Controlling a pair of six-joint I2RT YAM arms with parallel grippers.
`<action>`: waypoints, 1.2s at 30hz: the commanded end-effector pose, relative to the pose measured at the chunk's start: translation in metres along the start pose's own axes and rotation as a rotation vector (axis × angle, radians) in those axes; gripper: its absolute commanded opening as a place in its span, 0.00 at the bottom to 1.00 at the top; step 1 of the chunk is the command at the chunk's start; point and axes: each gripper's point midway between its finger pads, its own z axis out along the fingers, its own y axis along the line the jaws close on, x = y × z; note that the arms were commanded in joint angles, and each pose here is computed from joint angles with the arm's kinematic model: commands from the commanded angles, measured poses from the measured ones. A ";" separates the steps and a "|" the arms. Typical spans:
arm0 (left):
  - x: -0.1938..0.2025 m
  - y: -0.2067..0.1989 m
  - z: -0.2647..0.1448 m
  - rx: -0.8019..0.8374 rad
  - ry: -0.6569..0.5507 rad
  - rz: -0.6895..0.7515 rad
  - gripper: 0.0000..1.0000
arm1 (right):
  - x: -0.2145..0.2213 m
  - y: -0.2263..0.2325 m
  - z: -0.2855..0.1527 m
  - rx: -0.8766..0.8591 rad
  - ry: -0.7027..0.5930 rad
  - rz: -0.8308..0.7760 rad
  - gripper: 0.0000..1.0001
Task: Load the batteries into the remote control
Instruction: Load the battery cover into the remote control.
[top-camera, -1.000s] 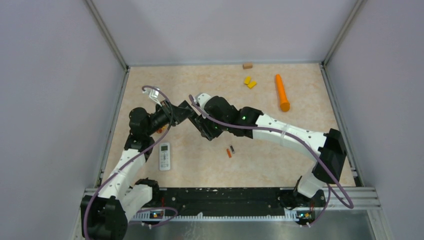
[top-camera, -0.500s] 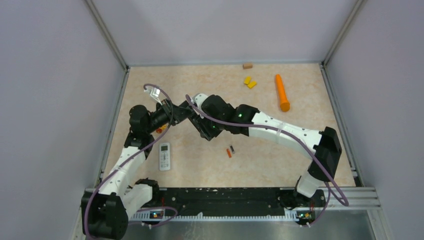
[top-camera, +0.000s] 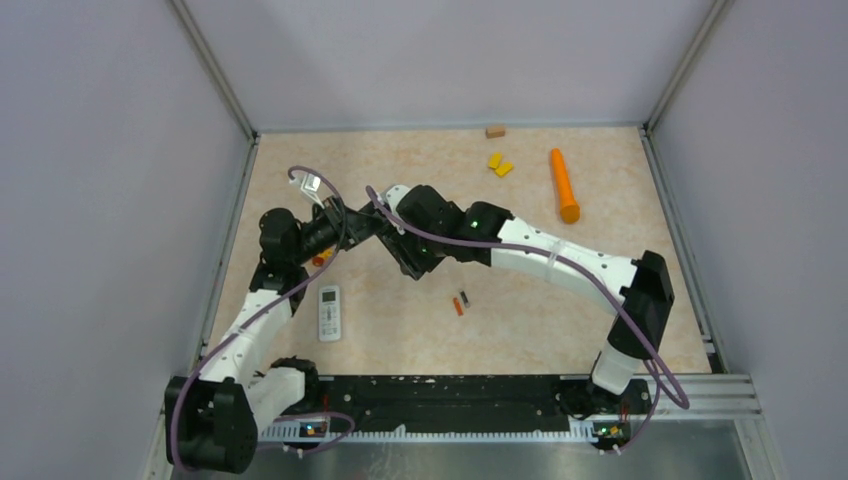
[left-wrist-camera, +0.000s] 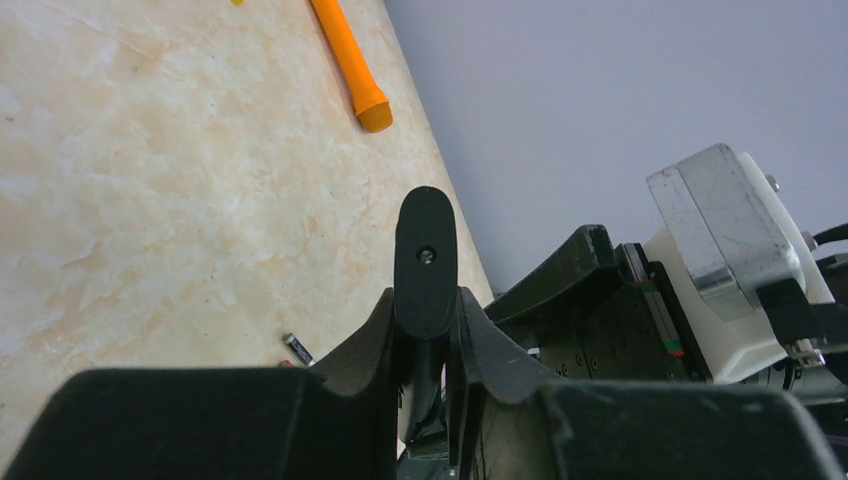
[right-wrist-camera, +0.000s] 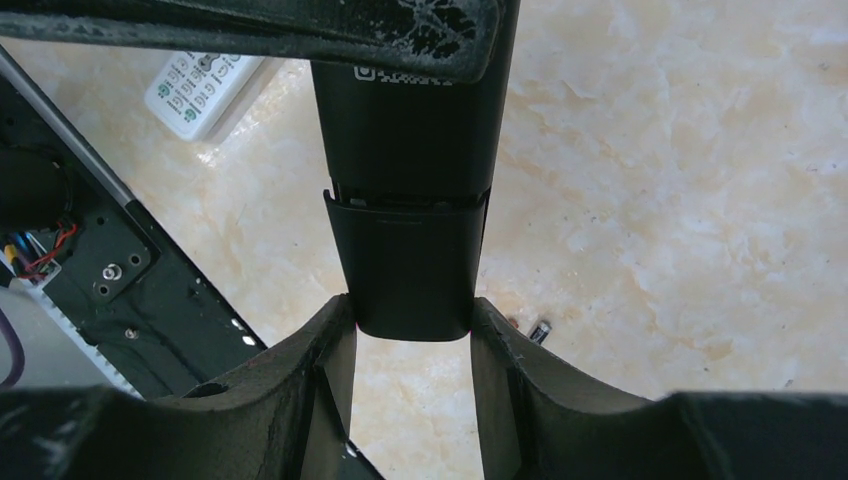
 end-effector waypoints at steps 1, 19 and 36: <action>0.009 -0.030 0.001 0.089 0.096 -0.143 0.00 | -0.036 0.013 0.007 -0.027 -0.103 -0.001 0.43; 0.017 -0.012 0.006 0.072 0.106 -0.307 0.00 | -0.020 0.011 0.015 -0.018 -0.035 -0.002 0.47; 0.018 -0.001 0.007 0.021 0.098 -0.304 0.00 | -0.026 0.004 0.007 0.021 -0.069 0.015 0.58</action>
